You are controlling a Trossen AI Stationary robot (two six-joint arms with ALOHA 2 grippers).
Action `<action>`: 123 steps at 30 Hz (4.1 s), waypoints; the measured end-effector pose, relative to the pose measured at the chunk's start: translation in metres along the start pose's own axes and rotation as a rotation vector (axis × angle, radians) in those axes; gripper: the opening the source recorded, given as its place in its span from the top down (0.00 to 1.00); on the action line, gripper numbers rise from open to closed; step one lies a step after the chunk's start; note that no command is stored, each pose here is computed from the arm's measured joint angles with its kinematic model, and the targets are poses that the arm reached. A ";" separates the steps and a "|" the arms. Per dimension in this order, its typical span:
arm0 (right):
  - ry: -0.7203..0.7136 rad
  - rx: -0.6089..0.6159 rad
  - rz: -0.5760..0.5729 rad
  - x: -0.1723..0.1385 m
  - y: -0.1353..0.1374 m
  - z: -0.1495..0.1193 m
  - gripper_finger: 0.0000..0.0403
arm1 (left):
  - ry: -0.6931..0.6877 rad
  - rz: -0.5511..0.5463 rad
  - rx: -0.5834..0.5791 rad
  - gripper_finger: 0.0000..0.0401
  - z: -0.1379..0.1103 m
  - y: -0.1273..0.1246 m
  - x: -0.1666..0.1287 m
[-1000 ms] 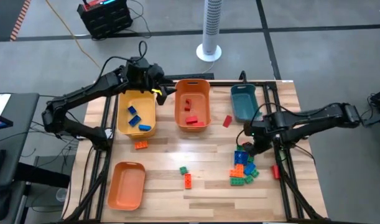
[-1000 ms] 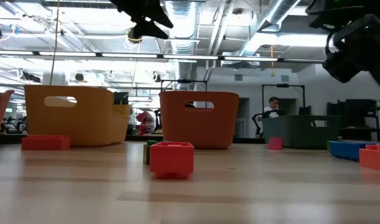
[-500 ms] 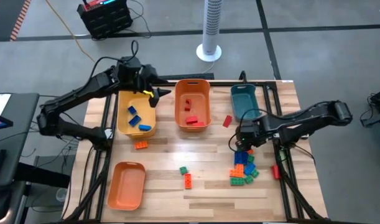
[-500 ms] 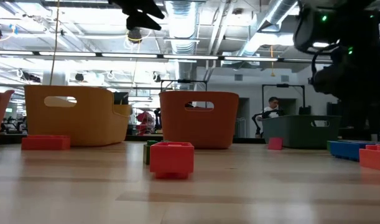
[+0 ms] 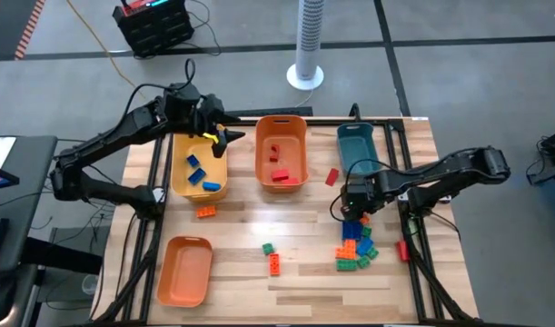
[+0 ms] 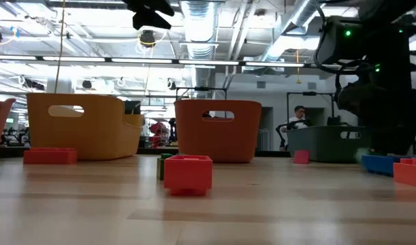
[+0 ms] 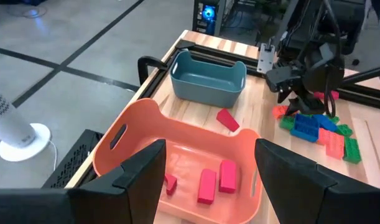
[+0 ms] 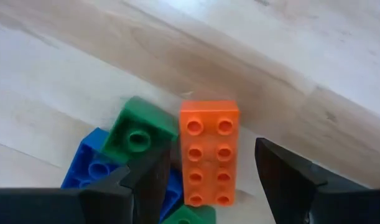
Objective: Sort blocks
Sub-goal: Put the orange game piece into the blue bin
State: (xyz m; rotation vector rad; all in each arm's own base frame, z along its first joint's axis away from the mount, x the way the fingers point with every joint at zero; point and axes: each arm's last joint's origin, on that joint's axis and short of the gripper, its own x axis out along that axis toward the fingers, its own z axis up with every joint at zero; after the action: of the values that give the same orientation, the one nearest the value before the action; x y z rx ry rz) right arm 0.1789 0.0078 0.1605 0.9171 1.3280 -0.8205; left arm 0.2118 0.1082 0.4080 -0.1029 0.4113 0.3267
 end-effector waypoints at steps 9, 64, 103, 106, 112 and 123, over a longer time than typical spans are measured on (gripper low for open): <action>0.002 -0.028 -0.005 0.004 -0.001 -0.001 0.38 | -0.003 0.006 0.007 0.40 0.000 0.001 0.000; -0.289 -0.039 0.063 -0.060 -0.105 0.186 0.70 | -0.042 0.168 -0.170 0.40 0.002 0.019 -0.003; -0.648 -0.419 0.230 -0.140 -0.026 0.090 0.37 | 0.507 -0.342 -0.466 0.40 -0.053 -0.161 0.068; -0.655 -0.501 0.216 -0.140 -0.023 0.087 0.37 | 0.585 -0.328 -0.639 0.40 -0.070 -0.199 0.085; -0.656 -0.592 0.203 -0.139 -0.019 0.083 0.37 | 0.670 -0.192 -0.945 0.41 -0.101 -0.244 0.105; -0.665 -0.649 0.183 -0.139 -0.019 0.084 0.37 | 0.819 0.001 -1.124 0.52 -0.133 -0.278 0.123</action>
State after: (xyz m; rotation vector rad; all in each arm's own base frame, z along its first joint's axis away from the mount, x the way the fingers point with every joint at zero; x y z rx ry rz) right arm 0.1862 -0.0787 0.2992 0.2039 0.8140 -0.4365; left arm 0.3605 -0.1403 0.2453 -1.3688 0.9965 0.4803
